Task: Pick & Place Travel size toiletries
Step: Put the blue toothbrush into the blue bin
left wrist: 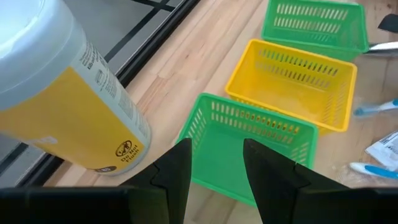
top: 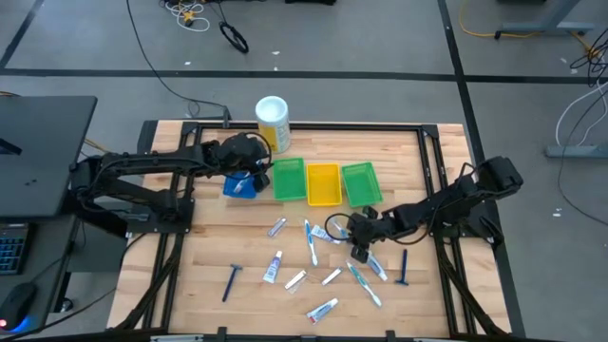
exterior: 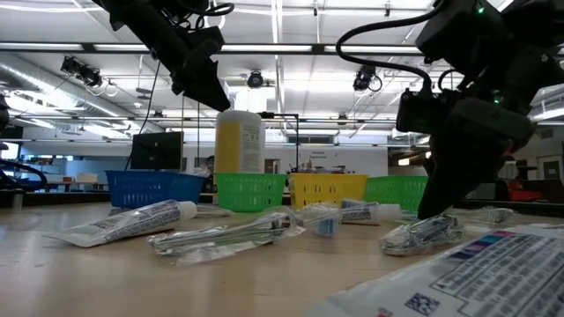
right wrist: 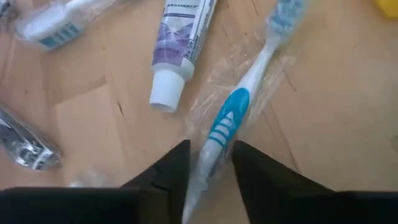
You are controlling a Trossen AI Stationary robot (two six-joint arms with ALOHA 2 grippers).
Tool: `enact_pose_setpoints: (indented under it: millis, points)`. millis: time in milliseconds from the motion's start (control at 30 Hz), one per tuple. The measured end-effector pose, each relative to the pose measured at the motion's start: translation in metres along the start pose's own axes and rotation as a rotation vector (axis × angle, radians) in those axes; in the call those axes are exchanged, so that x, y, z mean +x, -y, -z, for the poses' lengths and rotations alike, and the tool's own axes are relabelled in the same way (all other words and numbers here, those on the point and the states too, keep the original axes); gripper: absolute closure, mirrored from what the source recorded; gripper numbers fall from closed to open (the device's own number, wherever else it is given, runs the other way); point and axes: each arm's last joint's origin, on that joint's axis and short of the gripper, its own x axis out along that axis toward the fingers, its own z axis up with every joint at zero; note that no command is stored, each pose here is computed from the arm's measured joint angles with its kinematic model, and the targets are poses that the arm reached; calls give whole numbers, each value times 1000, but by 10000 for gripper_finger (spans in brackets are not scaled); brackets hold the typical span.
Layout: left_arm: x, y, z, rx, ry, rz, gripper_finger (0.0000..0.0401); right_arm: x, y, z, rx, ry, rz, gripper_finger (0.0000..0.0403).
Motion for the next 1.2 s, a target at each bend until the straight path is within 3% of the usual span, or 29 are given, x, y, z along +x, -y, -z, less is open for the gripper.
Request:
enact_pose_setpoints:
  millis: [200, 633, 800, 1000, 1200]
  points:
    - [0, 0, 0, -1, -1, 3, 246, 1, 3, 0, -38, 0, 30, 360]
    - [0, 0, 1, 2, -7, 12, 246, -24, 1, -11, -126, 110, -6, 379]
    - [0, 5, -5, 0, 42, 155, 246, -41, 0, -21, -225, 197, -2, 380]
    - [-2, 9, -15, -22, 136, 268, 246, -64, -12, -61, -450, 144, 87, 381]
    - [2, 14, -18, -174, 133, 418, 246, -77, -30, -113, -894, 171, 243, 381]
